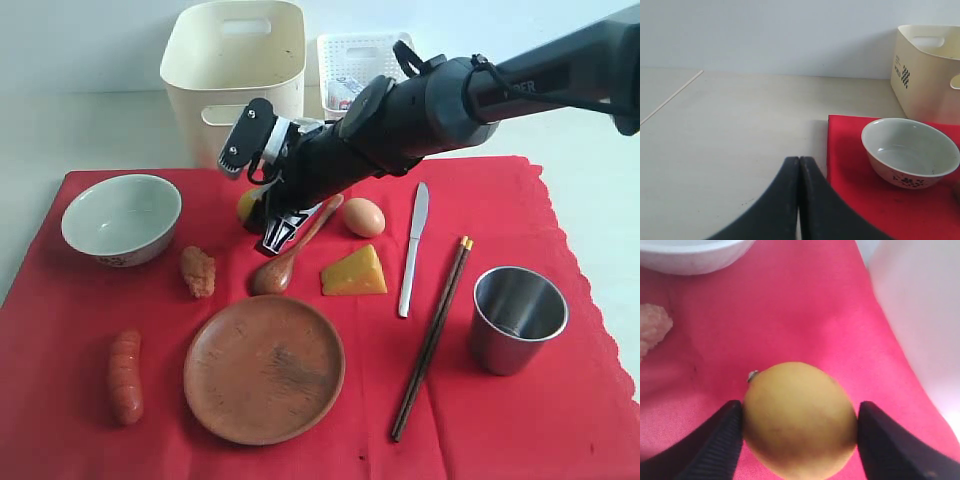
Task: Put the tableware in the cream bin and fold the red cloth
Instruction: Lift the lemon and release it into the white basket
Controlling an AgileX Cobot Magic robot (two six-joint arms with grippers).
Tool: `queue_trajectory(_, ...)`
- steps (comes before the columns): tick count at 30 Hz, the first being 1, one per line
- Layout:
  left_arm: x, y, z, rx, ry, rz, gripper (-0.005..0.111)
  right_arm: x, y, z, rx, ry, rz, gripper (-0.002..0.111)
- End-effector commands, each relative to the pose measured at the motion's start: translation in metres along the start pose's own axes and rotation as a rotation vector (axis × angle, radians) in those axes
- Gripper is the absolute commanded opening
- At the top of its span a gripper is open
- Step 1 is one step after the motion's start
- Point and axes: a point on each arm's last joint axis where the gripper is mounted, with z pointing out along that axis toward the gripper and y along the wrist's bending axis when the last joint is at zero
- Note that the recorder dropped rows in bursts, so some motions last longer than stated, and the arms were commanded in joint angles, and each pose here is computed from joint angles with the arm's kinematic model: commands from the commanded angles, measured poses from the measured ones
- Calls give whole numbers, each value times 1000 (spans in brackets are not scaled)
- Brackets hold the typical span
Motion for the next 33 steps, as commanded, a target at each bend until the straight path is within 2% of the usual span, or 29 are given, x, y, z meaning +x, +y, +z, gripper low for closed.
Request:
queue_trajectory(1, -1, 0, 0, -2, -13, -12, 1, -3, -1, -1, 9, -10, 3, 38)
queue_trajectory(6, -1, 0, 0, -2, -13, -12, 1, -3, -1, -1, 9, -10, 3, 18)
queue_trajectory(13, -1, 0, 0, -2, -13, -12, 1, -3, -1, -1, 9, -10, 3, 2)
queue_trajectory(24, -1, 0, 0, -2, -13, -12, 1, -3, -1, -1, 7, -10, 3, 1)
queue_trajectory(33, -1, 0, 0, -2, -13, -12, 1, -4, 5, -3, -65, -8, -3, 0)
